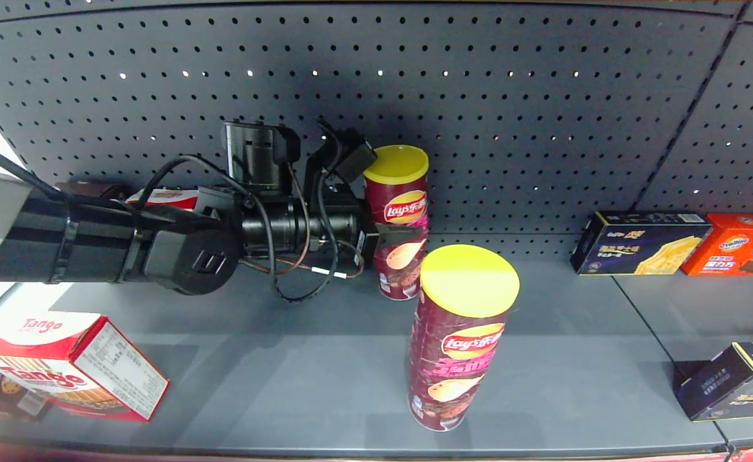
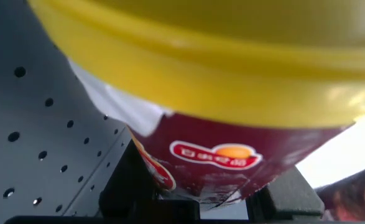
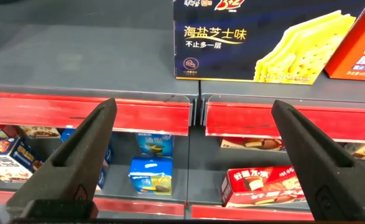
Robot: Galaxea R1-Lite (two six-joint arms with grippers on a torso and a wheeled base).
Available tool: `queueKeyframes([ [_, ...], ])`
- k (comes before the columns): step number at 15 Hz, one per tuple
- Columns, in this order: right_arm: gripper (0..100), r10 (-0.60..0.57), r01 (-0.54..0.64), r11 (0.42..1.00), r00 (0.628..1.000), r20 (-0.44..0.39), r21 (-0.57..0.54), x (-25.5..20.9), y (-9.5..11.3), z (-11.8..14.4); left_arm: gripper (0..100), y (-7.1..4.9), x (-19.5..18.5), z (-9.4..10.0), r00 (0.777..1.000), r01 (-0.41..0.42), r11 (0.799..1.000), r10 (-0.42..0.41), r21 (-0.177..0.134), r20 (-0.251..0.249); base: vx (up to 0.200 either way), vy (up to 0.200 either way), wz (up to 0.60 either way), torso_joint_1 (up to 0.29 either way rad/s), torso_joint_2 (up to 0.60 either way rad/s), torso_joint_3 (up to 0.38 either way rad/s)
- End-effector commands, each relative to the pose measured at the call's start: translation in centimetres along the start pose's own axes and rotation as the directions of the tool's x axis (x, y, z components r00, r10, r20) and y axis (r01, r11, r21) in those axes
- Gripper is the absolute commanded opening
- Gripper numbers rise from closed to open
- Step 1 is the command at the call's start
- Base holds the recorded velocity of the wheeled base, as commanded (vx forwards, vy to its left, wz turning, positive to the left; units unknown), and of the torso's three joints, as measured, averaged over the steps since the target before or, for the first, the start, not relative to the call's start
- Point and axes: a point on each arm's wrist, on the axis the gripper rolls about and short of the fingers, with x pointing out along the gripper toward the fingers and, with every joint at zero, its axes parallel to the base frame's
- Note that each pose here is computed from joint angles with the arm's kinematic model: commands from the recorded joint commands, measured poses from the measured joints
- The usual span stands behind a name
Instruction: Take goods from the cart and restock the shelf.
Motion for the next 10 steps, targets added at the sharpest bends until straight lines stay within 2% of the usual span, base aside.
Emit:
queueKeyframes([
  [1, 100, 0.0, 0.0, 1.0, 1.0, 0.0, 0.0, 0.0, 0.0, 0.0, 0, 0.15, 0.6, -0.27, 1.0, 0.007, 1.0, -0.007, -0.001, -0.008, 0.0, 0.0, 0.0, 0.0, 0.0, 0.0],
  [2, 100, 0.0, 0.0, 1.0, 1.0, 0.0, 0.0, 0.0, 0.0, 0.0, 0, 0.17, 0.63, -0.28, 1.0, 0.01, 1.0, -0.01, 0.0, -0.019, 0.0, 0.0, 0.0, 0.0, 0.0, 0.0],
  [4, 100, 0.002, -0.002, 1.0, 1.0, 0.0, 0.0, 0.0, 0.0, 0.0, 0, 0.34, 0.67, -0.06, 0.998, 0.02, 1.0, -0.019, 0.023, -0.052, 0.0, 0.0, 0.0, 0.0, 0.0, 0.0],
  [5, 100, 0.0, 0.0, 1.0, 1.0, 0.0, 0.0, 0.0, 0.0, 0.0, 0, 0.39, 0.7, 0.03, 0.998, 0.022, 1.0, -0.021, 0.021, -0.057, 0.0, 0.0, 0.0, 0.0, 0.0, 0.0],
  [10, 100, 0.0, 0.0, 1.0, 1.0, 0.0, 0.0, 0.0, 0.0, 0.0, 0, 1.06, 1.48, 0.38, 0.999, 0.019, 0.999, -0.017, 0.033, -0.041, 0.0, 0.0, 0.0, 0.0, 0.0, 0.0],
])
